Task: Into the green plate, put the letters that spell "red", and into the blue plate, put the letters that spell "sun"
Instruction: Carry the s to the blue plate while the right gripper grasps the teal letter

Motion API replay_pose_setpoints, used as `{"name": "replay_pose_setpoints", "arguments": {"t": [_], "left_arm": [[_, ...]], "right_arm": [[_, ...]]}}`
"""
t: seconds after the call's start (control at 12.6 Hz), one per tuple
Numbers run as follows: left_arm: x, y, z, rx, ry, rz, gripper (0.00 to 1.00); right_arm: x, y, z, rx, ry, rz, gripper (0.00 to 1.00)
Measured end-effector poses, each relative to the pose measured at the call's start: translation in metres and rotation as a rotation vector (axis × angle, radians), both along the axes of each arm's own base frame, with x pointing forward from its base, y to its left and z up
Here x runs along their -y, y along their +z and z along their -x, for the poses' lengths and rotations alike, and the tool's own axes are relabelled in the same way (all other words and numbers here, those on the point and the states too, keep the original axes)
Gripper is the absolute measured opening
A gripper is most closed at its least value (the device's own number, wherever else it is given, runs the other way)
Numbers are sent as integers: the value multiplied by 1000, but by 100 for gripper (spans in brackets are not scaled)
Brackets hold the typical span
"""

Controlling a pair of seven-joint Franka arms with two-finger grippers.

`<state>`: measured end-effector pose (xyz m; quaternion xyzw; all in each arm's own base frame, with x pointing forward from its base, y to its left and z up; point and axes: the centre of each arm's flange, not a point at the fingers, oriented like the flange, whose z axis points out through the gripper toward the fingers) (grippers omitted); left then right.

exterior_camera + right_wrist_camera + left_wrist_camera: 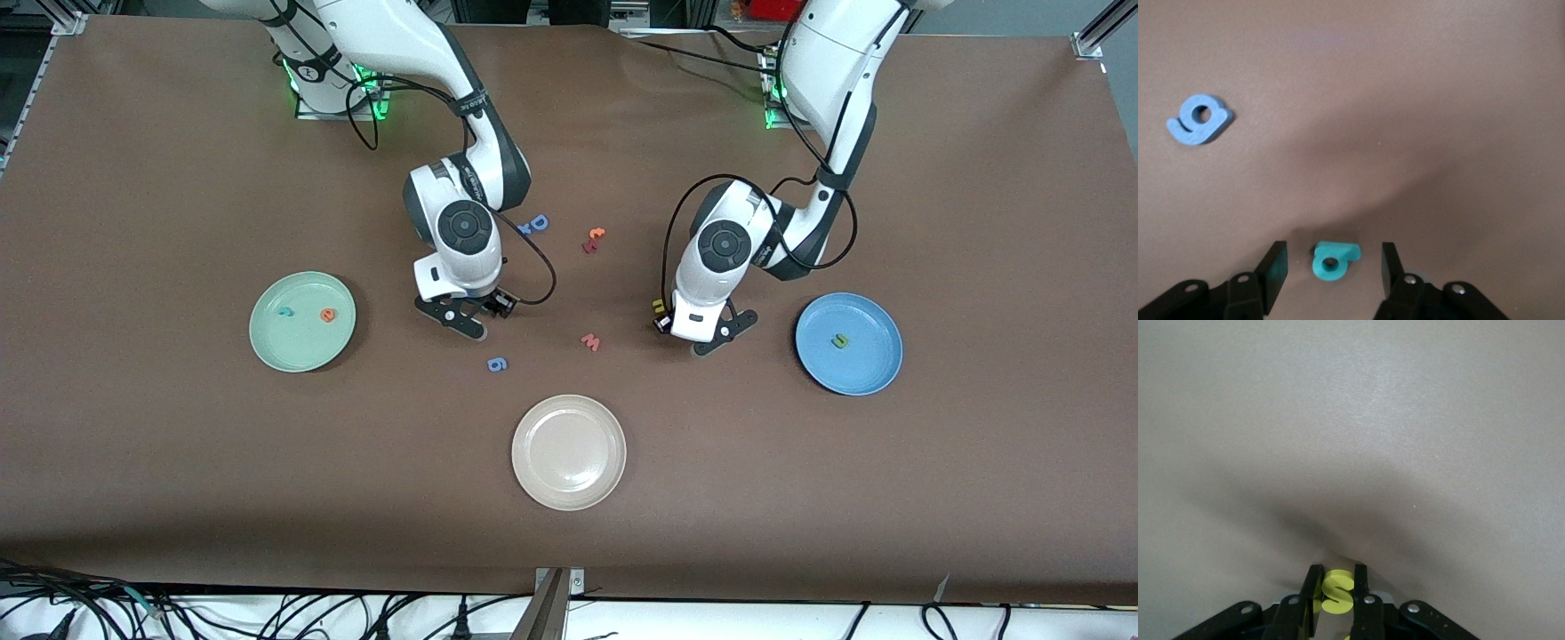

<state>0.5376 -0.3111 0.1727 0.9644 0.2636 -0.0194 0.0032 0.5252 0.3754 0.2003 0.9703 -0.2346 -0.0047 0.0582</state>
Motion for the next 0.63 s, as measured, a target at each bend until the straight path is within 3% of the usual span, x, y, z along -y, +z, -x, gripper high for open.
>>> {"name": "replay_pose_setpoints", "arguments": {"t": [0.24, 0.63], "left_arm": [[-20, 1, -11, -3, -145, -16, 23], [-137, 48, -66, 18, -445, -53, 23]], "right_arm": [[1, -9, 2, 13, -43, -28, 62], [-5, -19, 12, 0, -55, -27, 60]]}}
